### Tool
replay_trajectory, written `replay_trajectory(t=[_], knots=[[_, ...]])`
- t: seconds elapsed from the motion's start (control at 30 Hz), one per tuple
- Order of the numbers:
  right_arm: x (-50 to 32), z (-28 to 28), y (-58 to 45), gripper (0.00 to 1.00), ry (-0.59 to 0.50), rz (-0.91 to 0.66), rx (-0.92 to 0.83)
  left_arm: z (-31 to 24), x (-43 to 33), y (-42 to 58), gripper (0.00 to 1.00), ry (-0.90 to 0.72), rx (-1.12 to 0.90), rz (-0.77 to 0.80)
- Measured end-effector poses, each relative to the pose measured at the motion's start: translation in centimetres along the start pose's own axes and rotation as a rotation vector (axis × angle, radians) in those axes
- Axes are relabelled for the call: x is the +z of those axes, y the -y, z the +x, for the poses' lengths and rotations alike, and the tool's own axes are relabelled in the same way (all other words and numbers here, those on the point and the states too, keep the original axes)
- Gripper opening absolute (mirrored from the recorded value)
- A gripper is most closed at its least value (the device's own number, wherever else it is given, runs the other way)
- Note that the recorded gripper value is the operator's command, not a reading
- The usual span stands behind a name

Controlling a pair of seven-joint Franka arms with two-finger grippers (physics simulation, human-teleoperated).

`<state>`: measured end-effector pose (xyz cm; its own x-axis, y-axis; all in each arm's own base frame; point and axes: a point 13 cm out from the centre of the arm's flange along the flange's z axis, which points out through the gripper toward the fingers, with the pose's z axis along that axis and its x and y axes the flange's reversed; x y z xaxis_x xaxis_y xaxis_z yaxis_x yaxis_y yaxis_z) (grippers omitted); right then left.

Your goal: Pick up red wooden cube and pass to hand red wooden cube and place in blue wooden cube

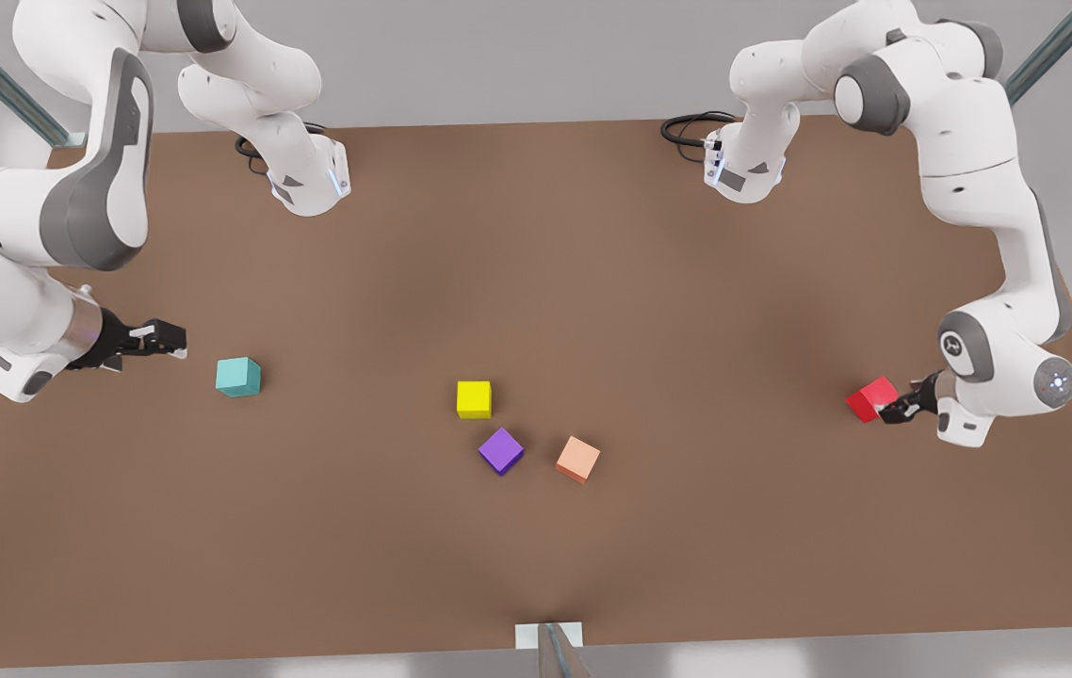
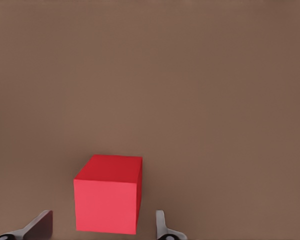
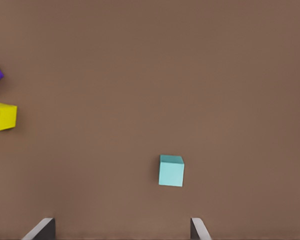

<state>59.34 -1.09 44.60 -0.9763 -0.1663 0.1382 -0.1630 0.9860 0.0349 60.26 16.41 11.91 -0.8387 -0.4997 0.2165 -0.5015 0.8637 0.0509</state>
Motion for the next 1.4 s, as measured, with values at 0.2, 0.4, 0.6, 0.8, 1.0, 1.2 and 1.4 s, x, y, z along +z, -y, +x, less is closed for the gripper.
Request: replay_trajectory(t=[0.2,0.4,0.6,0.8,1.0,1.2,1.4], knots=[[0.8,0.6,0.1,1.0,-0.037,-0.01,0.007,-1.2,1.6,-0.4,1.0,0.038,-0.052,0.003],[1.6,1.0,0.0,1.0,-0.068,-0.018,0.01,0.0,3.6,-0.9,1.0,0.015,-0.084,-0.004],[1.7,1.2,-0.1,1.0,-0.079,-0.022,0.011,0.5,6.2,-0.8,1.0,-0.013,-0.101,-0.019],[1.8,1.3,0.1,1.0,-0.085,-0.023,0.016,0.4,8.1,-0.6,0.79,-0.026,-0.129,-0.011],[1.9,1.4,0.3,1.0,-0.089,-0.025,0.022,0.4,7.3,1.6,0.56,-0.009,-0.114,0.007],[1.8,1.4,0.3,1.0,-0.088,-0.026,0.022,2.6,2.0,15.9,0.56,0.0,0.046,0.15],[0.9,1.1,0.1,1.0,-0.069,-0.024,0.018,20.8,-6.7,39.3,0.54,-0.355,0.35,0.476]])
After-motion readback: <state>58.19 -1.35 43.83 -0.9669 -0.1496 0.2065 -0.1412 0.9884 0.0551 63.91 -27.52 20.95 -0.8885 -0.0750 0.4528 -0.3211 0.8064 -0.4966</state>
